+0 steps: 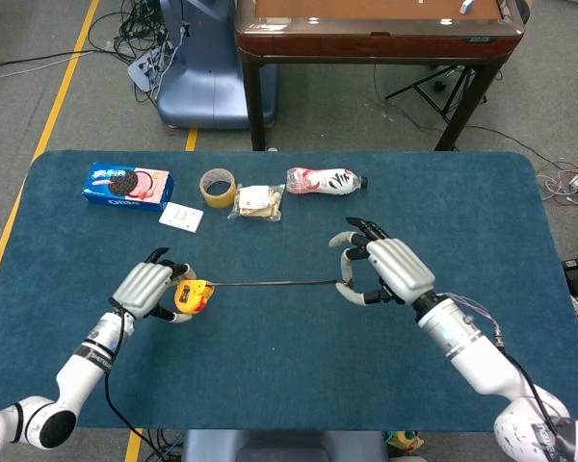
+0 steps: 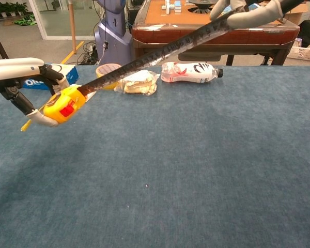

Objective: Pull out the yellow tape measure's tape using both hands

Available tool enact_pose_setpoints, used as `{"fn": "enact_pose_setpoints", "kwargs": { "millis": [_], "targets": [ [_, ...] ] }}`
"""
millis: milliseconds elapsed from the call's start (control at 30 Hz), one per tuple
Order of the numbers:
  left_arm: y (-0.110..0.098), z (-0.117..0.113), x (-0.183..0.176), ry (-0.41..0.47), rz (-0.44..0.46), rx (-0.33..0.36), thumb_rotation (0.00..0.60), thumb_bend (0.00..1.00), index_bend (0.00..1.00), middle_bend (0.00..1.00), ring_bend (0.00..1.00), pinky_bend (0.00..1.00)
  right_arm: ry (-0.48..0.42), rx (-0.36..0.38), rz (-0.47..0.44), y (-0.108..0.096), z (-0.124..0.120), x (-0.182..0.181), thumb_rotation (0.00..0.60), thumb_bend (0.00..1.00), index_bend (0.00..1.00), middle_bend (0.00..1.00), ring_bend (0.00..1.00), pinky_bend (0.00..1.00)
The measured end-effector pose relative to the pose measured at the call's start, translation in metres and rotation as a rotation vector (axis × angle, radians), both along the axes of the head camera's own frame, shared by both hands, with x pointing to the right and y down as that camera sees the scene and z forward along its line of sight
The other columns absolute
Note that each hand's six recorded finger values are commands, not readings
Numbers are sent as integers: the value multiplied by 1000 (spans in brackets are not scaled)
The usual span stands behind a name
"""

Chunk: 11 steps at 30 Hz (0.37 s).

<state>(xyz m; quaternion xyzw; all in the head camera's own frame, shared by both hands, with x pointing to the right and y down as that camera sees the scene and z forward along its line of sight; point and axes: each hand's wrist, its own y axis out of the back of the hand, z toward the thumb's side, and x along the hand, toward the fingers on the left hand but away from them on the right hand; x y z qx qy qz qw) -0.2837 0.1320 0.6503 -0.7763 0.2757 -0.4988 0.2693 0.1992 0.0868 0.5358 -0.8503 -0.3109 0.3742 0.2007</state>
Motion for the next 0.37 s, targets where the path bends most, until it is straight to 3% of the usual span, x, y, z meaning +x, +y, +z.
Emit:
{"fn": "enact_pose_setpoints", "kwargs": {
  "millis": [367],
  "targets": [
    [3, 12, -12, -26, -11, -10, 600, 111, 534, 508, 295, 27, -12, 3, 31, -2, -18, 22, 600, 572, 706, 263, 0, 0]
  ]
}}
